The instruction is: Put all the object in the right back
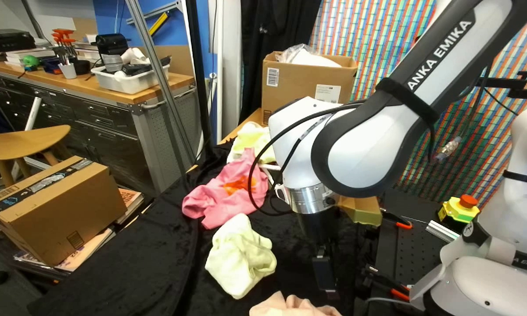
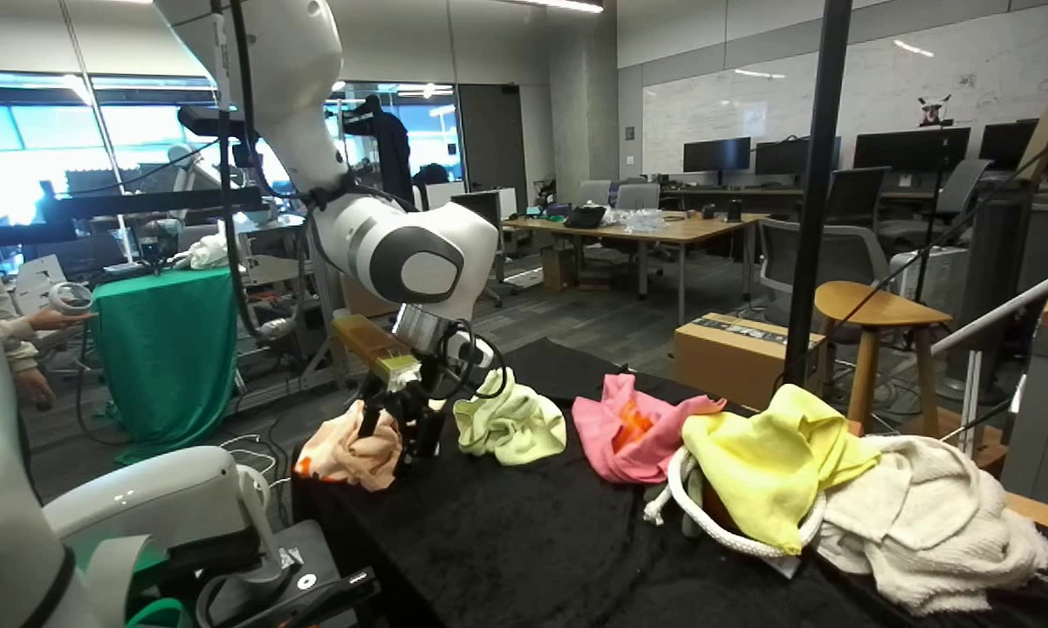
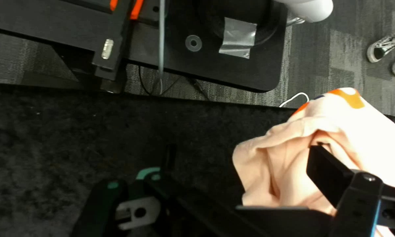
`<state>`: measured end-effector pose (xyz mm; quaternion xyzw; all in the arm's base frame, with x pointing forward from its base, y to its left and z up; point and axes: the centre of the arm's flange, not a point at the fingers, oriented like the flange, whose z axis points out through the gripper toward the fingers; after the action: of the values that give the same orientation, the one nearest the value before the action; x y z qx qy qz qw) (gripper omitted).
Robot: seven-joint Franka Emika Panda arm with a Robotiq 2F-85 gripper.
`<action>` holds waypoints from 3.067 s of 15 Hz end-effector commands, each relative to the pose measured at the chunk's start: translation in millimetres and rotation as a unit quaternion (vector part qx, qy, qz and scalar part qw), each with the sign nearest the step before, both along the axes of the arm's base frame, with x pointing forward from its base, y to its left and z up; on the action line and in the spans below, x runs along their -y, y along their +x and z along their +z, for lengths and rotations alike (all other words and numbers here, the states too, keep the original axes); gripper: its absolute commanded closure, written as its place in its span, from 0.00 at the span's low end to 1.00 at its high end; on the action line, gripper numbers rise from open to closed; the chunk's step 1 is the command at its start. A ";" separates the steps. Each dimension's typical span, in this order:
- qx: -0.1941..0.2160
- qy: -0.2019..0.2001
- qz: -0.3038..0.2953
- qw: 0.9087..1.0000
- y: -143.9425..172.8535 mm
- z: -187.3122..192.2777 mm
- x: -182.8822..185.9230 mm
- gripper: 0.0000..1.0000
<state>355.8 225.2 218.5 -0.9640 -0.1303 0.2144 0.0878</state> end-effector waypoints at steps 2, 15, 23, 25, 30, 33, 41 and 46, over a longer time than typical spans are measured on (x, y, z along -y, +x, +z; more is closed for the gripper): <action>0.017 0.043 0.002 0.999 -13.0 -0.3 -36.7 0.00; 0.077 0.057 0.038 0.995 -17.5 -25.9 -82.2 0.00; 0.076 0.078 0.033 0.994 -6.1 -22.6 -101.0 0.00; 0.073 0.081 0.030 0.994 -2.5 -23.9 -106.2 0.00; 0.062 0.087 0.025 0.994 2.7 -30.5 -111.2 0.00; 0.057 0.088 0.022 0.994 3.4 -35.2 -110.3 0.00; 0.050 0.089 0.013 0.995 5.8 -26.5 -102.7 0.68; 0.044 0.103 0.007 0.994 7.6 -3.1 -93.9 0.96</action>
<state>364.9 325.7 190.7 -0.9612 -0.1611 0.1581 0.1589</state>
